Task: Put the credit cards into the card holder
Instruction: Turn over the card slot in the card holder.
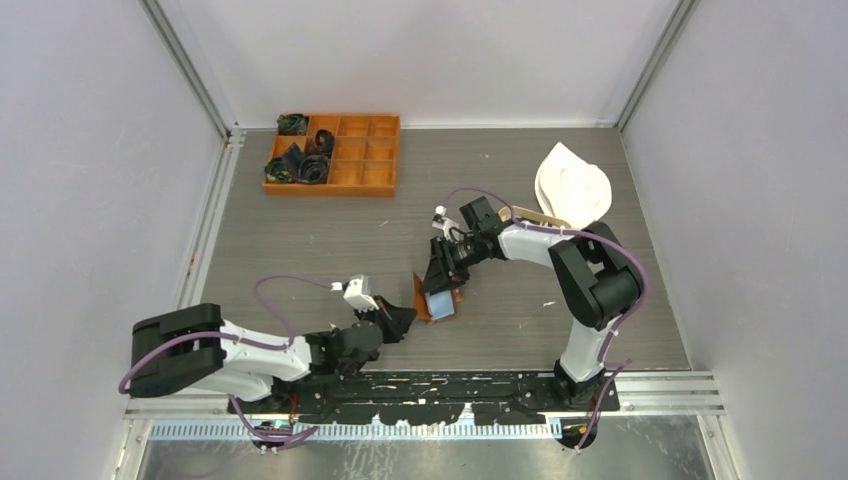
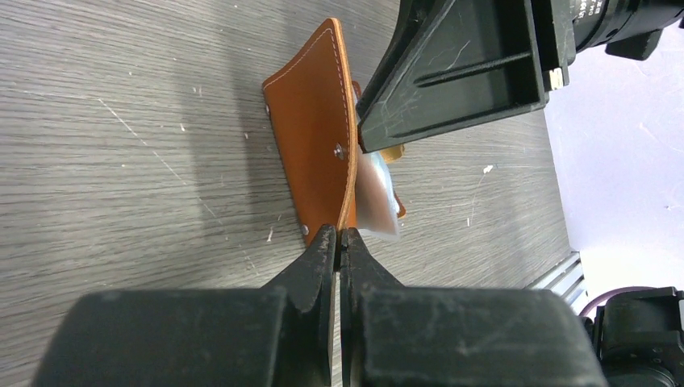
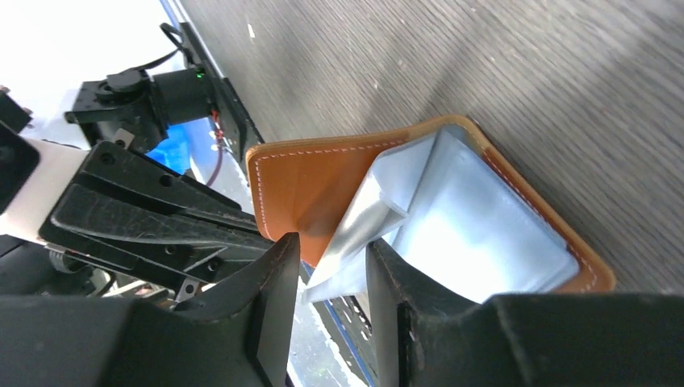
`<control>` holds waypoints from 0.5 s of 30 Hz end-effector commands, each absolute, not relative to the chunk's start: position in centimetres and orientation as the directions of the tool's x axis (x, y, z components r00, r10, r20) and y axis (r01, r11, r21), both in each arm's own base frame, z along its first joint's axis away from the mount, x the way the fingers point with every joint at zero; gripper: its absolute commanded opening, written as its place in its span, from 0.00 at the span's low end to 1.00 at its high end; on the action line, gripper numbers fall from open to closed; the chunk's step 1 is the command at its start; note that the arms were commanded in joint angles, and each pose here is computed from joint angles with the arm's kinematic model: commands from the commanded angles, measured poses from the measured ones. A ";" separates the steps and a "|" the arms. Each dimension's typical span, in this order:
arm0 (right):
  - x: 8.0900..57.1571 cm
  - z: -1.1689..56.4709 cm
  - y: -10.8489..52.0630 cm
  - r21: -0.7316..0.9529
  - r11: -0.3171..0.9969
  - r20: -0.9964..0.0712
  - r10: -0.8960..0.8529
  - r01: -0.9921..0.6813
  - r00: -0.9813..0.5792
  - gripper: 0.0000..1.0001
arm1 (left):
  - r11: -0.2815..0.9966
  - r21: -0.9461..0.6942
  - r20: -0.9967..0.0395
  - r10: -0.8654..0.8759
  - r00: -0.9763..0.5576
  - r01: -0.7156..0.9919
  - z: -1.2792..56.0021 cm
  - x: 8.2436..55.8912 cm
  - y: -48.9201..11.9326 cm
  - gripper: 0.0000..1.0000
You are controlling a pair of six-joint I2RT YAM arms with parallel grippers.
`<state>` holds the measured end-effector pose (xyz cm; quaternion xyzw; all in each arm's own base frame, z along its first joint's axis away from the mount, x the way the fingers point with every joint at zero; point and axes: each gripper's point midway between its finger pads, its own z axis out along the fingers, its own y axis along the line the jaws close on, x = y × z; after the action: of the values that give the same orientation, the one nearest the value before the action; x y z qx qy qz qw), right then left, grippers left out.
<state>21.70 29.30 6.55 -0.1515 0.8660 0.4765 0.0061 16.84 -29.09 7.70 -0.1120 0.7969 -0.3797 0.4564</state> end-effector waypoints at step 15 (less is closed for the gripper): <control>21.8 6.3 33.2 0.915 0.375 -0.054 -0.242 -0.145 -0.969 0.43 | 0.759 -0.635 -0.656 -0.434 -0.617 0.141 6.0 15.0 -24.6 0.39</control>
<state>21.03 32.10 5.17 -0.1132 0.8436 0.5224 -0.0511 15.37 -25.51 6.40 -0.1016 0.8266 -0.3476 0.4307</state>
